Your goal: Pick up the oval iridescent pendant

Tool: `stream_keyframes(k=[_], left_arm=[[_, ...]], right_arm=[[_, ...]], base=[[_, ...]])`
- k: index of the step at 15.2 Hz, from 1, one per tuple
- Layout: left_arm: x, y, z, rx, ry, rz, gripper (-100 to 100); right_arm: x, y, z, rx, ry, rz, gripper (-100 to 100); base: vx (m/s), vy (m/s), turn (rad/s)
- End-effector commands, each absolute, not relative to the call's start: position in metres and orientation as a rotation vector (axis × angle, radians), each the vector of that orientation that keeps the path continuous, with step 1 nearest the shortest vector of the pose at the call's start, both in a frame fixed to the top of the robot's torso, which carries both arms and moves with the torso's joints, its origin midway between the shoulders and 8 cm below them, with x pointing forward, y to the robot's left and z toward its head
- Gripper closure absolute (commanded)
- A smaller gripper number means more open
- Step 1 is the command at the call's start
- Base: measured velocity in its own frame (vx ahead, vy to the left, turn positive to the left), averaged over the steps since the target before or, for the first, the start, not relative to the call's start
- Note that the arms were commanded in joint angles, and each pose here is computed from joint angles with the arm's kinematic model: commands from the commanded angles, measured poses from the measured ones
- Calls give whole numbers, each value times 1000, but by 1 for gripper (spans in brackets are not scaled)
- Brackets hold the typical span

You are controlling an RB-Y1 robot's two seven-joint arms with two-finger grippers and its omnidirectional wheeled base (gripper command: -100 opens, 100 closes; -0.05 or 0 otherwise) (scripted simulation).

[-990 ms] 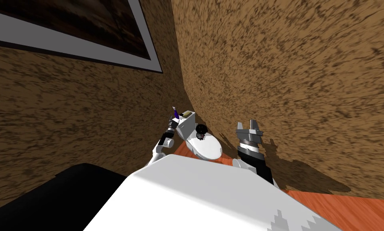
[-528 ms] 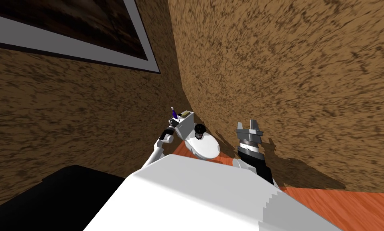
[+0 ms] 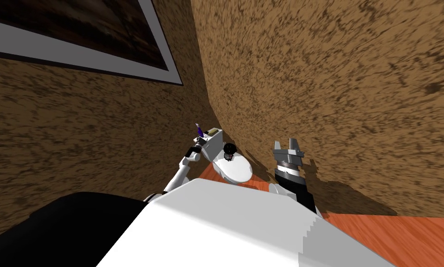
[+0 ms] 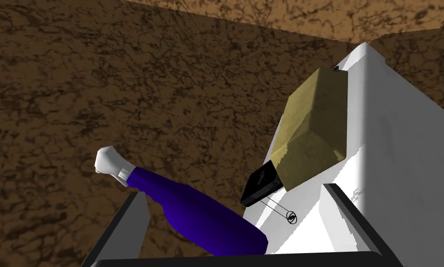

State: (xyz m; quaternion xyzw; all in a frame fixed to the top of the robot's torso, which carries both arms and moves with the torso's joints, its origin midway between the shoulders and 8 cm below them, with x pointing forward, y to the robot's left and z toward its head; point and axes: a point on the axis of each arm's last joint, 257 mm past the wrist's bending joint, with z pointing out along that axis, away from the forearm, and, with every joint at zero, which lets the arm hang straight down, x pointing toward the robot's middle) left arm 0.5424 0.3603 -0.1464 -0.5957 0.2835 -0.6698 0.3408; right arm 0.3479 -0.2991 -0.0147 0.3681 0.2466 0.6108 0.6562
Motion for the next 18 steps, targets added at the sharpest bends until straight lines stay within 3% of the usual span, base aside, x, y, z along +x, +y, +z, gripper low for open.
stream_keyframes(k=[1,18], left_arm=[[556,370,-147,-1610,713,-1759,-100],[607,447,-190,-2018,482,-1709,-100]], right_arm=[[348,-299,-15,834,559,1384,0],[348,-299,-15,834,559,1384,0]], base=[[-2,-43,-23],[-6,-41,-19]])
